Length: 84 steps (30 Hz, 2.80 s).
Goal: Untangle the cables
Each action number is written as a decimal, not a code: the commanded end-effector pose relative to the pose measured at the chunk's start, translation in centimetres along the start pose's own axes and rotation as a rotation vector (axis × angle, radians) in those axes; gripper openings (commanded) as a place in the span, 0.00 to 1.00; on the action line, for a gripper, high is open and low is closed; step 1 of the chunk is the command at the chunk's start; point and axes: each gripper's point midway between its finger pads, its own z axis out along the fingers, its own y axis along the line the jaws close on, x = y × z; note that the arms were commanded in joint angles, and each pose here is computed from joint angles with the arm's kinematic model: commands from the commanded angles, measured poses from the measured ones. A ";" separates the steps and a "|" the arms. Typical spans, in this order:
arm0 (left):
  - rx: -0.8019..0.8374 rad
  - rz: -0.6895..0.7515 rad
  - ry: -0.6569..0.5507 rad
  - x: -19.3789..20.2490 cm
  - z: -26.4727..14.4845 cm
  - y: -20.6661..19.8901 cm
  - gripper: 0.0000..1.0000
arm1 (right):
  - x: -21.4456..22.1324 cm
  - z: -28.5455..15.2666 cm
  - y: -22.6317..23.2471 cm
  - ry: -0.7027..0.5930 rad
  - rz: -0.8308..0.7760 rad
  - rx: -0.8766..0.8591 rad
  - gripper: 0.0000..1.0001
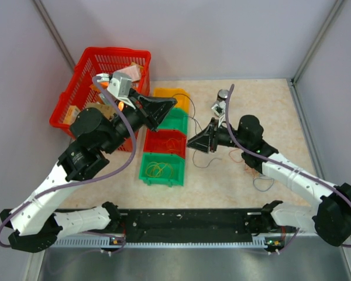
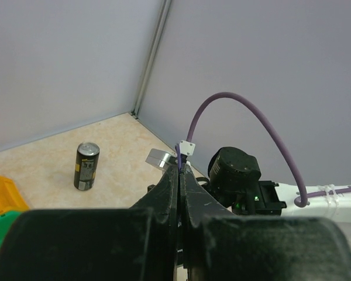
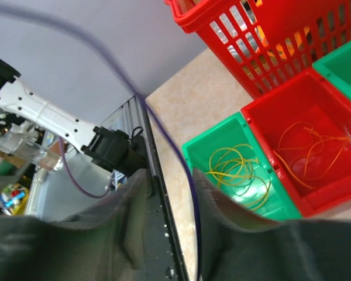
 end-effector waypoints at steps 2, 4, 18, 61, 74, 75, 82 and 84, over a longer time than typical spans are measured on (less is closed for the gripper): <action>0.005 0.015 -0.066 -2.0 -0.1 -0.2 0.00 | -2.9 -0.3 3.0 -0.091 -0.043 -0.080 0.00; -0.025 0.034 -0.061 -1.8 0.0 0.5 0.00 | -2.4 -0.8 2.6 -0.066 -0.012 -0.020 0.00; 0.023 -0.015 0.220 15.0 2.1 4.3 0.00 | -4.9 -8.3 2.7 -0.048 0.062 0.339 0.00; -0.024 0.399 0.222 21.9 5.7 -2.1 0.82 | -8.8 -8.3 6.7 -0.108 0.233 0.286 0.00; -0.331 0.505 0.169 20.2 4.7 3.0 0.93 | -7.5 -8.6 6.9 -0.080 0.237 0.269 0.00; -0.330 0.507 0.167 20.1 4.6 3.0 0.99 | -7.5 -8.5 7.0 -0.073 0.234 0.261 0.00; -0.310 0.584 0.167 19.3 4.6 3.1 0.99 | -7.4 -8.4 7.7 -0.039 0.211 0.225 0.00; -0.304 0.603 0.167 19.1 4.6 3.2 0.99 | -7.3 -8.4 7.8 -0.032 0.211 0.223 0.00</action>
